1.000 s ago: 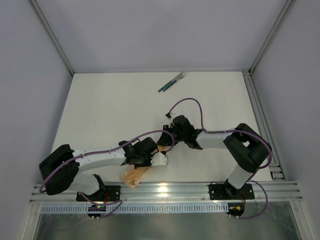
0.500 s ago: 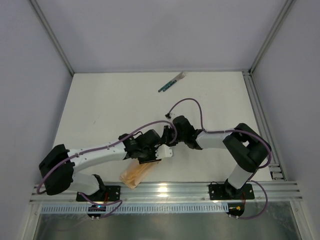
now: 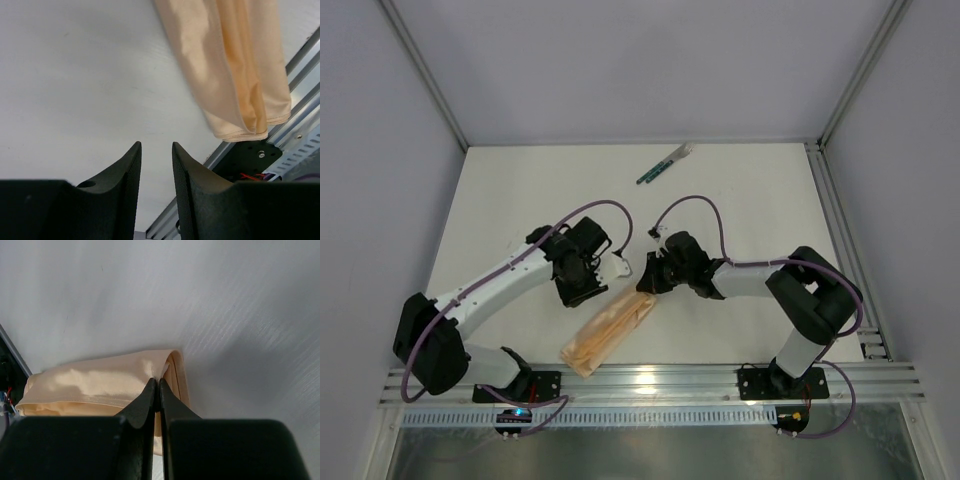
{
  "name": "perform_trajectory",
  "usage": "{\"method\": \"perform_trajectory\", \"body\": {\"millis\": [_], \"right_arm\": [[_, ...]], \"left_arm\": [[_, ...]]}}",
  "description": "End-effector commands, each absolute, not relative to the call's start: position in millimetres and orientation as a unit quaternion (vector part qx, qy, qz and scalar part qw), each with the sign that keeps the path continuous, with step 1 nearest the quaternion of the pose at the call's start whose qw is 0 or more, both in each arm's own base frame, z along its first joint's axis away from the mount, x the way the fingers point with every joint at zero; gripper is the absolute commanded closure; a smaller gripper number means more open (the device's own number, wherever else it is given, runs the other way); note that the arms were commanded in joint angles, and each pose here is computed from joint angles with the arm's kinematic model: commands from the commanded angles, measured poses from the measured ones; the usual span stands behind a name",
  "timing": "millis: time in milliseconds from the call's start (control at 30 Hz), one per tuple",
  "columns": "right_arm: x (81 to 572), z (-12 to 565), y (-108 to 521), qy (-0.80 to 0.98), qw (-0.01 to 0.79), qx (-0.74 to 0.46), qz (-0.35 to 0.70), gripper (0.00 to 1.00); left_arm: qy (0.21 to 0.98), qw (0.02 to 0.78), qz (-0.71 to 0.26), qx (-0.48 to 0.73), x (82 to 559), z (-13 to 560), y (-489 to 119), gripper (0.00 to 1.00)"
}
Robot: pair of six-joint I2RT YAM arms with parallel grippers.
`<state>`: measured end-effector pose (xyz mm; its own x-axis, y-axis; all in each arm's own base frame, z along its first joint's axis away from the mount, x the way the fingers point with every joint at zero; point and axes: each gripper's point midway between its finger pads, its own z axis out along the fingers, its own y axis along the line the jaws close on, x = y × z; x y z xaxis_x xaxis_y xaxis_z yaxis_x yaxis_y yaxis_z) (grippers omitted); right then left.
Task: Fold the napkin into a case and place the utensils inside
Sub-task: Fold the smaller-rectangle-folded napkin at the center of the board, then pick up the top corner of the smaller rectangle folded napkin from the center of the board.
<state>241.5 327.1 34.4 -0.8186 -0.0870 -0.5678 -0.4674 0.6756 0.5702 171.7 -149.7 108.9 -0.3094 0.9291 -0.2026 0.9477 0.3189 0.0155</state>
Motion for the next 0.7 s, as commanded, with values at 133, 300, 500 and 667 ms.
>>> {"method": "perform_trajectory", "body": {"millis": [133,300,500,667], "right_arm": [[249.2,43.0,333.0,0.865,0.282,-0.188,0.371,0.96],[250.6,45.0,331.8,0.867,0.281,-0.196,0.362,0.96],[254.8,45.1,331.8,0.868,0.285,-0.195,0.356,0.96],[254.5,44.4,331.9,0.870,0.281,-0.197,0.353,0.96]], "left_arm": [[0.827,0.157,-0.071,0.535,190.8,99.0,-158.3,0.67],[0.814,0.189,-0.100,0.540,186.9,80.7,-180.5,0.67],[0.760,0.148,-0.083,0.627,142.9,41.6,-187.2,0.69],[0.728,0.121,-0.098,0.668,122.6,33.3,-184.9,0.73]]}}
